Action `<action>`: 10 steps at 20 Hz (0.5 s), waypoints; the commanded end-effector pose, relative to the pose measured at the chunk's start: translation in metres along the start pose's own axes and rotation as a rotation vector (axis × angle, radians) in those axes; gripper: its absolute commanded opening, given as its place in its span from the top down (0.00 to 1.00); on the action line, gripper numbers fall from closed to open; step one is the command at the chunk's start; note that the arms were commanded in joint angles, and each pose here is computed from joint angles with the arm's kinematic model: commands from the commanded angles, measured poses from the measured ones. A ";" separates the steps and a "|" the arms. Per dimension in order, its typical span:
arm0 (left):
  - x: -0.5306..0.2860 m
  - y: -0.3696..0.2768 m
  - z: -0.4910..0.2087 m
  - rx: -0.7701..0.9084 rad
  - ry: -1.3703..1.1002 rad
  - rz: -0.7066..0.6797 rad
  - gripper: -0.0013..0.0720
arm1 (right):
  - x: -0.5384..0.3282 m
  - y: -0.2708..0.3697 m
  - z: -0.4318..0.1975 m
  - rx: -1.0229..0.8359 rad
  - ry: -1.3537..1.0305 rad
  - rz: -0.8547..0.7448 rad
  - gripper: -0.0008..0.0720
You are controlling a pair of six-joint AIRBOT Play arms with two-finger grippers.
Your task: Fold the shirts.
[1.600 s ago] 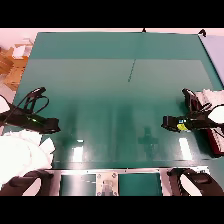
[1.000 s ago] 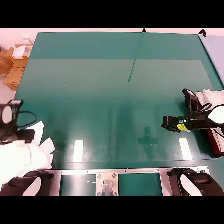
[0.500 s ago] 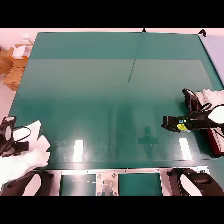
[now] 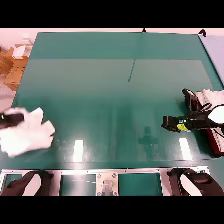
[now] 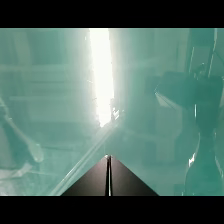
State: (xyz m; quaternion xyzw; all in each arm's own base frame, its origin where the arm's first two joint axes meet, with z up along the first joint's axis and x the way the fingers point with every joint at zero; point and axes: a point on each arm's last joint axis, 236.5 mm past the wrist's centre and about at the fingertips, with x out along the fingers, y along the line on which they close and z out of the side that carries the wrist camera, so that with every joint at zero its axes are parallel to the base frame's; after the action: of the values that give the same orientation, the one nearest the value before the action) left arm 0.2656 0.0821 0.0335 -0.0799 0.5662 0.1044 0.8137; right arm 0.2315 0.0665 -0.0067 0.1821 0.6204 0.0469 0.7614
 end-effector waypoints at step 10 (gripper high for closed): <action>-0.106 -0.375 -0.009 0.481 -0.182 -0.867 0.85 | 0.000 0.000 0.000 0.000 -0.001 0.000 0.97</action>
State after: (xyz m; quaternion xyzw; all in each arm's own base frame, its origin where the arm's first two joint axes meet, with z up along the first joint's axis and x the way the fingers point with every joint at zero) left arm 0.3255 -0.2207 0.1489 -0.1098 0.4190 -0.3151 0.8444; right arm 0.2316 0.0664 -0.0067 0.1820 0.6203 0.0468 0.7616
